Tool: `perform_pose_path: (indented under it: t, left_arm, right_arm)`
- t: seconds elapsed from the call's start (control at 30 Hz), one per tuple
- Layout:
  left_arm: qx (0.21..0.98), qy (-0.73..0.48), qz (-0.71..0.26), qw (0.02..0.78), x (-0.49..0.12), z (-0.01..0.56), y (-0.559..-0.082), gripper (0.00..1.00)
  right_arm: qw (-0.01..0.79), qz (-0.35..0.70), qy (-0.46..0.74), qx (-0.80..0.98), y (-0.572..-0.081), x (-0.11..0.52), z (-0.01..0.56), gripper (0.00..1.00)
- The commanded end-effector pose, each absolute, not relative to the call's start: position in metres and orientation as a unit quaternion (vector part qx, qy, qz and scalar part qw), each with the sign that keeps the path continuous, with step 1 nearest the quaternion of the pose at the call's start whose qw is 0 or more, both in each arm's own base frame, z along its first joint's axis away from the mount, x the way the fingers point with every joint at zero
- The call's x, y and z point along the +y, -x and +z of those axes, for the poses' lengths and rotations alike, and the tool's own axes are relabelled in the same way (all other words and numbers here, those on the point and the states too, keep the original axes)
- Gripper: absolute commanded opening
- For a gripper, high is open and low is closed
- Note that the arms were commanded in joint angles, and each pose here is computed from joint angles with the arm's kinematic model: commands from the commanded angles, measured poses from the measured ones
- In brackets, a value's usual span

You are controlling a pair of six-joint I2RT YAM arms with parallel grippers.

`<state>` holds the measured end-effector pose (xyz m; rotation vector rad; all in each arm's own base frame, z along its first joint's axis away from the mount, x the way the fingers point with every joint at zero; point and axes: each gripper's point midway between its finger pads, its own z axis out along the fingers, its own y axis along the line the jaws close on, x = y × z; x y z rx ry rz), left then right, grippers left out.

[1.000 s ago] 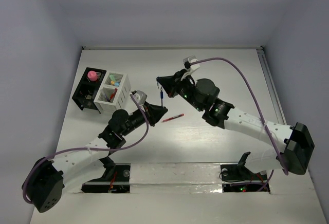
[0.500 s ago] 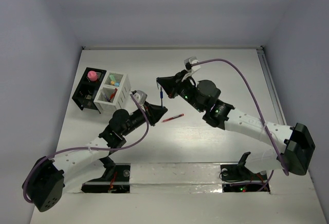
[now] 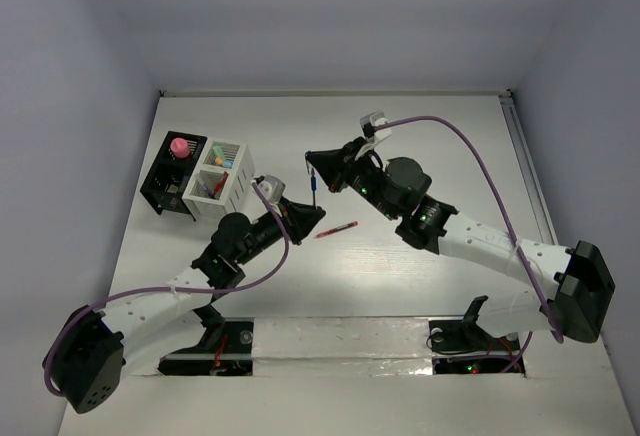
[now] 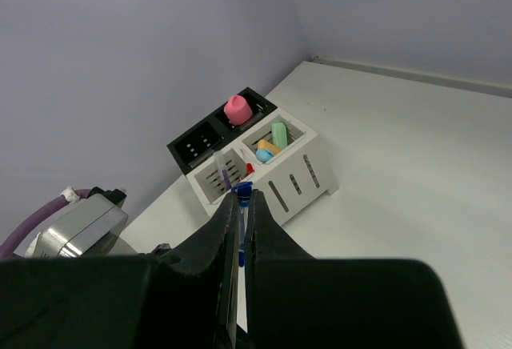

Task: Sort the stationery into containers
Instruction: Close the pen cap on the pen.

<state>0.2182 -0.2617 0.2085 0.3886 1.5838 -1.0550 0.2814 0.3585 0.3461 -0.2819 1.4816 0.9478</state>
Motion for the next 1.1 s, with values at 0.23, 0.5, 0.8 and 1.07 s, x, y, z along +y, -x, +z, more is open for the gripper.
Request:
perform_pose_path:
  t: [0.23,0.5,0.8,1.07]
  left_arm:
    - [0.639,-0.163,-0.468,0.588,-0.261,0.231,-0.214,0.00]
    - [0.639,-0.165,-0.467,0.588,-0.262,0.232,-0.214,0.00]
    - [0.645,-0.166,-0.465,0.583,-0.263,0.228,-0.216,0.00]
    - [0.644,-0.164,-0.464,0.586,-0.262,0.229,-0.216,0.00]
  right_arm:
    - [0.658,0.420,0.108,0.615,-0.283,0.350,0.369,0.00]
    - [0.672,0.405,0.105,0.611,-0.288,0.343,0.378,0.00]
    - [0.680,0.401,0.102,0.605,-0.288,0.335,0.387,0.00]
    - [0.675,0.401,0.100,0.611,-0.289,0.332,0.381,0.00]
